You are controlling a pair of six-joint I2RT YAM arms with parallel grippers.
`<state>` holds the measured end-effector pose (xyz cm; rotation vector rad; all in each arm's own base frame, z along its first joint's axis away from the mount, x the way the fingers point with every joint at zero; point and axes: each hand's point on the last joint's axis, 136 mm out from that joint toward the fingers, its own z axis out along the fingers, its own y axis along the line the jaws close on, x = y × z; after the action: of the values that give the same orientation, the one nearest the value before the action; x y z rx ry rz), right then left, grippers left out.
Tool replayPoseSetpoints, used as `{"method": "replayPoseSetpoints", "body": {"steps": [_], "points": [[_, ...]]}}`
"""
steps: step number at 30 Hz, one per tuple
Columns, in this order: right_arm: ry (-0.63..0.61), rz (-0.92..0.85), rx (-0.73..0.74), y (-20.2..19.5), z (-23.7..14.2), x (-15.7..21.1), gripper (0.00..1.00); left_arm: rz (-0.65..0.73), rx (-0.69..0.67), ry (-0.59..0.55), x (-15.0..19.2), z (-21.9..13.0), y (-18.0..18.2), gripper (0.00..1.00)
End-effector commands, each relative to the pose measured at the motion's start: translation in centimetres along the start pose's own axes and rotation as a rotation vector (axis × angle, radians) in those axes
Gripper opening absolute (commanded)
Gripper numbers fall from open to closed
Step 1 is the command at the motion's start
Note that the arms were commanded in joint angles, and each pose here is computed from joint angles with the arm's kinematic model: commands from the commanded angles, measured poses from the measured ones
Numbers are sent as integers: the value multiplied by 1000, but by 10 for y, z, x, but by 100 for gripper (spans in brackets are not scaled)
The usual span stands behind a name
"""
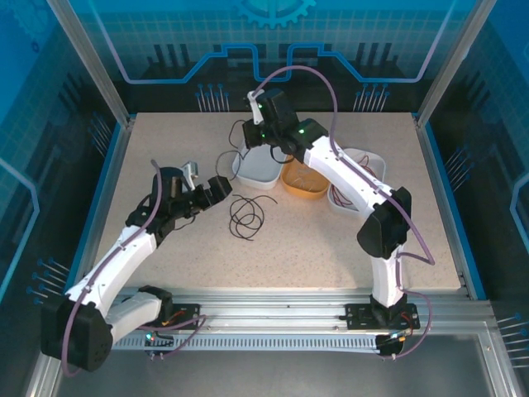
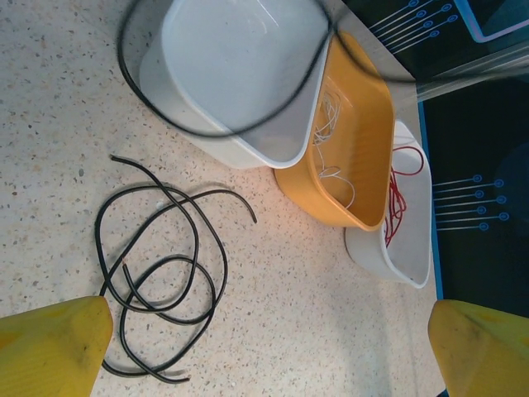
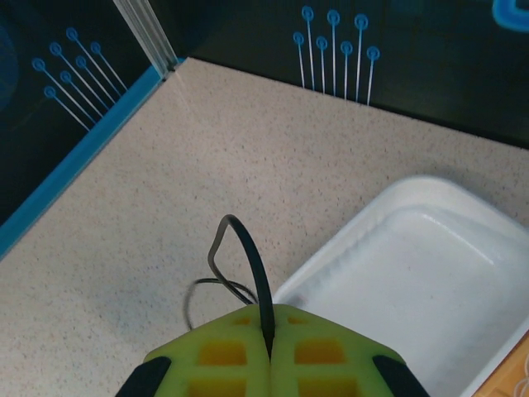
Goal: Untangle the cables
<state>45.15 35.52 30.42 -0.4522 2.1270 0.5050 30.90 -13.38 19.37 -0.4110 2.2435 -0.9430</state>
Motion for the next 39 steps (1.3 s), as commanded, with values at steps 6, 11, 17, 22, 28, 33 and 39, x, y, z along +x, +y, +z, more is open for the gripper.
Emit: {"method": "replayPoseSetpoints", "body": {"steps": [6,11,17,22,28,33,39], "points": [[-56,-3,125,-40,7,-30,0,33,-90,-15,7,-13,21,99],[-45,36,204,-76,18,-26,0,27,-130,-15,12,-14,32,99],[45,118,209,-109,50,4,0,20,-151,-29,10,-17,38,99],[156,165,228,-126,88,47,0,3,-157,-20,11,-15,42,99],[294,257,205,-142,127,98,0,-11,-159,-5,13,-13,44,99],[364,285,193,-147,145,125,1,-19,-155,-4,14,-12,44,99],[393,270,179,-147,146,132,14,-31,-147,3,15,-10,45,99]]}}
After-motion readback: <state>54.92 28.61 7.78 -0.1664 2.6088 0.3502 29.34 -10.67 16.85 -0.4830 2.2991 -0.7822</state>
